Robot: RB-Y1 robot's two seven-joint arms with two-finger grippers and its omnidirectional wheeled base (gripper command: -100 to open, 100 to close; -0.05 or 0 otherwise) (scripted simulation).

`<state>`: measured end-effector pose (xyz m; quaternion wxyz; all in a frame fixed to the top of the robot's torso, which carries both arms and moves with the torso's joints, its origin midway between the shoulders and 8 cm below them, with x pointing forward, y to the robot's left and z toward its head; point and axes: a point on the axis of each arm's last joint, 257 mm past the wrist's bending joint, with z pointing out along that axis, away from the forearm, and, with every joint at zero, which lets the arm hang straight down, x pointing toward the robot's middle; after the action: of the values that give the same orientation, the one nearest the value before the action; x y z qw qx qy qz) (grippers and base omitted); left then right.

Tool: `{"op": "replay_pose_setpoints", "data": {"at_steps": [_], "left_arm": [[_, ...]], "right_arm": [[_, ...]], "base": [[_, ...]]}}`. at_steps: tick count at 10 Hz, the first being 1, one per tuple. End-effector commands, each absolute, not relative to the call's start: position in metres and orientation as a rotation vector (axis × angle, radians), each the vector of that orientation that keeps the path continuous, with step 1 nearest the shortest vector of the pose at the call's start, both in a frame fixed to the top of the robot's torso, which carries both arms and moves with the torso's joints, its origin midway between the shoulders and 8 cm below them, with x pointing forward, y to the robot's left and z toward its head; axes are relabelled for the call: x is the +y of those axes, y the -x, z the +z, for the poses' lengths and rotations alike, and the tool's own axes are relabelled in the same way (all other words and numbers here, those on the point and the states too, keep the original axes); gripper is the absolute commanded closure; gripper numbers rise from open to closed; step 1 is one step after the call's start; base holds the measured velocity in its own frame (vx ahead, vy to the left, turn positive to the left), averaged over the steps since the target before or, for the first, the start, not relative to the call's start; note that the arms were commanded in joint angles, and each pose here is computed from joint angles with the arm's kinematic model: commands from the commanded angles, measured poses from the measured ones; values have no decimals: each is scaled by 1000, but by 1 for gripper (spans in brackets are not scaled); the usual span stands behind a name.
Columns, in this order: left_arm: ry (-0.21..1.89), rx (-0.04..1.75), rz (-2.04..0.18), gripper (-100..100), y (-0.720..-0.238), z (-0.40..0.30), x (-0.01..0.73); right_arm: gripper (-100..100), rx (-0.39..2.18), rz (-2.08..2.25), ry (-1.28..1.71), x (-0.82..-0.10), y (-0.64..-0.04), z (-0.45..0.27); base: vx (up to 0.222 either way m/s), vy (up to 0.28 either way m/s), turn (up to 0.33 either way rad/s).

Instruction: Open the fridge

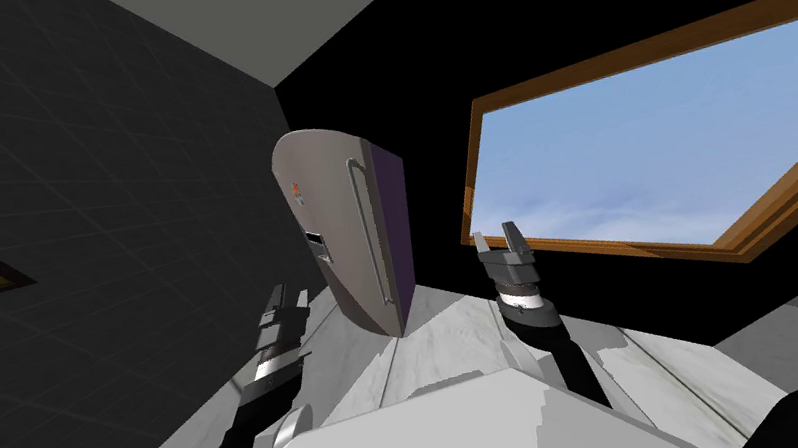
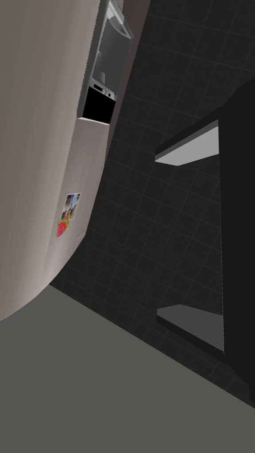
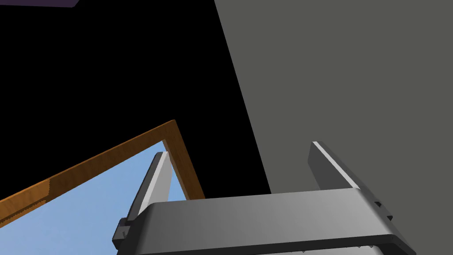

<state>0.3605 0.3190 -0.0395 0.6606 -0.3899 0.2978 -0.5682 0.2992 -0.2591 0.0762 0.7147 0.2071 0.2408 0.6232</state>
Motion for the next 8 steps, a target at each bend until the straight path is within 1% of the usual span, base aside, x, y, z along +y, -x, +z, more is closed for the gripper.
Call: {"op": "replay_pose_setpoints", "data": {"at_steps": [1, 8], "left_arm": [[882, 674, -1286, 0, -360, -39, 319], [882, 673, -1286, 0, -360, -39, 319]], "right_arm": [[0, 533, 1380, -459, -259, -299, 76], [0, 533, 1380, -458, -259, -299, 76]], "base": [[0, 0, 0], [0, 0, 0]]}}
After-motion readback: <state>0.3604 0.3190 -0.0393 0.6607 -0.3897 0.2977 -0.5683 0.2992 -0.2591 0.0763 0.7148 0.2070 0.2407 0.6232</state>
